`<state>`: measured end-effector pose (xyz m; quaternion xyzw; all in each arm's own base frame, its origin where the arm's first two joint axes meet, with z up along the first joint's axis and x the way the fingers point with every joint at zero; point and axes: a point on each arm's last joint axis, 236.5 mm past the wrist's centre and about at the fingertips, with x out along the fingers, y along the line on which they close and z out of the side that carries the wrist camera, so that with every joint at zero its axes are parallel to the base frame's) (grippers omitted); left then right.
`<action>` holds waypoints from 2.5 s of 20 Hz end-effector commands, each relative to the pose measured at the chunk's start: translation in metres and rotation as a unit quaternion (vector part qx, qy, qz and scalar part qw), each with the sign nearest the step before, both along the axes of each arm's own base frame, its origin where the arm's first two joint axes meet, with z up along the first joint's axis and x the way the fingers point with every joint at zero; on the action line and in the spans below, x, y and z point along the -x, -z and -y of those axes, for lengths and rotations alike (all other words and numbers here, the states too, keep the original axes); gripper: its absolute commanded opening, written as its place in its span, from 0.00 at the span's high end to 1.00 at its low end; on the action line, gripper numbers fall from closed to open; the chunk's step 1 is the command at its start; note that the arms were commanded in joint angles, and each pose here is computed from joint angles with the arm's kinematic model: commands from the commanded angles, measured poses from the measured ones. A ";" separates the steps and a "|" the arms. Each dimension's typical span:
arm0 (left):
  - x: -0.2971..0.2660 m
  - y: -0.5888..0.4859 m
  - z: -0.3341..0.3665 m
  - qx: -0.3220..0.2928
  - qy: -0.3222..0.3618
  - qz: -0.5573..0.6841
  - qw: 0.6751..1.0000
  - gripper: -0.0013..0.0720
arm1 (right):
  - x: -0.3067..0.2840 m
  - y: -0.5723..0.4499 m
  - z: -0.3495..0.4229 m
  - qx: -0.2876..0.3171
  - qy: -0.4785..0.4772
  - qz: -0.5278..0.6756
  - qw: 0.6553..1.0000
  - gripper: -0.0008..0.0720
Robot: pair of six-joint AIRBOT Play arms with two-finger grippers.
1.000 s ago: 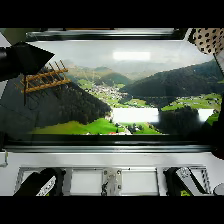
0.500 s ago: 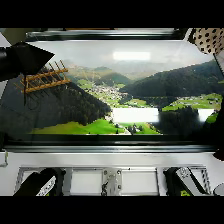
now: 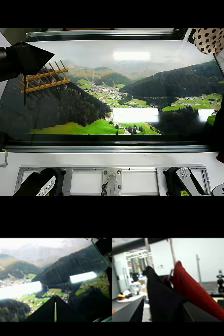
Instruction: Fold the clothes and pants, and hang the long-sleeved shirts on hangers.
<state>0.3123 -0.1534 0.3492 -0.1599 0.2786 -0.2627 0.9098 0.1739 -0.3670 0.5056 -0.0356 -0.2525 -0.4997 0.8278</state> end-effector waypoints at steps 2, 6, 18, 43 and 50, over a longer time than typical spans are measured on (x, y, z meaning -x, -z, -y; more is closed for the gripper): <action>0.000 0.000 0.000 0.000 0.000 0.000 1.000 0.96 | -0.012 -0.051 -0.069 0.107 -0.076 0.005 0.991 0.37; 0.000 0.000 0.000 0.000 0.000 0.000 1.000 0.96 | -0.045 -0.082 -0.166 0.225 -0.239 0.009 0.945 0.37; 0.006 0.017 0.001 -0.023 0.016 -0.021 0.999 0.96 | -0.205 0.134 -0.341 0.098 -0.609 -0.332 0.714 0.37; -0.004 0.142 0.030 -0.002 0.018 -0.106 0.994 0.96 | -0.148 0.324 -0.644 0.060 -0.839 -0.427 0.332 0.96; -0.004 0.142 0.030 -0.002 0.018 -0.106 0.994 0.96 | -0.148 0.324 -0.644 0.060 -0.839 -0.427 0.332 0.96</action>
